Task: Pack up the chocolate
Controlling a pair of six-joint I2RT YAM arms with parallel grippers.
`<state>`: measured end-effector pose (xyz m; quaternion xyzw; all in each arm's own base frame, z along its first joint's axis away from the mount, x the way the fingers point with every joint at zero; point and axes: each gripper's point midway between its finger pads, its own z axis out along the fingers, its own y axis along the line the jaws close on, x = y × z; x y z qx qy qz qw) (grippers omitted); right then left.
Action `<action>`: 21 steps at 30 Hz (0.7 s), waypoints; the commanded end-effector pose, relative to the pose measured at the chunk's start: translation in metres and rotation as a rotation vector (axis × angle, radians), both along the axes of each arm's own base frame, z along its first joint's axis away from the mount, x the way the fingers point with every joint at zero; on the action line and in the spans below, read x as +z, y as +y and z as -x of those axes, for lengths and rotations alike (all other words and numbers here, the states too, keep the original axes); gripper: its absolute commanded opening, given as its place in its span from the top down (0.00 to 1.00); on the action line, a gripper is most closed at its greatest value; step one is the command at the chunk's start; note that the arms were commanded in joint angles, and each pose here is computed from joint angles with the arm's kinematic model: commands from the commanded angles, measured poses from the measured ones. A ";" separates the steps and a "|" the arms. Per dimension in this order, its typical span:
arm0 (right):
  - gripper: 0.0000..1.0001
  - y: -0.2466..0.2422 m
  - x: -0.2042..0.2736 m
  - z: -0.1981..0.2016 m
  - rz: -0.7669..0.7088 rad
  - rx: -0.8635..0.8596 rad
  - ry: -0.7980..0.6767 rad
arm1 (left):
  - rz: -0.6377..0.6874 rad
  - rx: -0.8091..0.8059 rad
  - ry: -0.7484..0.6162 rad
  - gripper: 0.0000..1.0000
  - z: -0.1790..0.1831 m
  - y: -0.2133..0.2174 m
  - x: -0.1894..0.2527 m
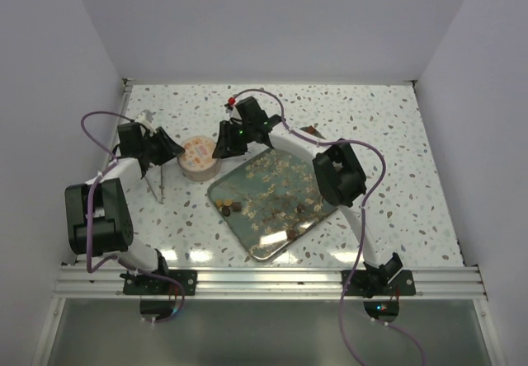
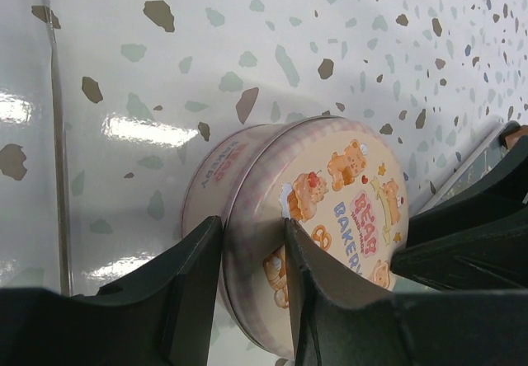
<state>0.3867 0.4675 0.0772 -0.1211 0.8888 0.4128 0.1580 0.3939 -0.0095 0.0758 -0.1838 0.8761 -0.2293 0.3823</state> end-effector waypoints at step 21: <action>0.56 -0.028 -0.022 -0.012 0.214 -0.003 -0.107 | -0.268 -0.011 0.336 0.61 0.044 0.002 -0.072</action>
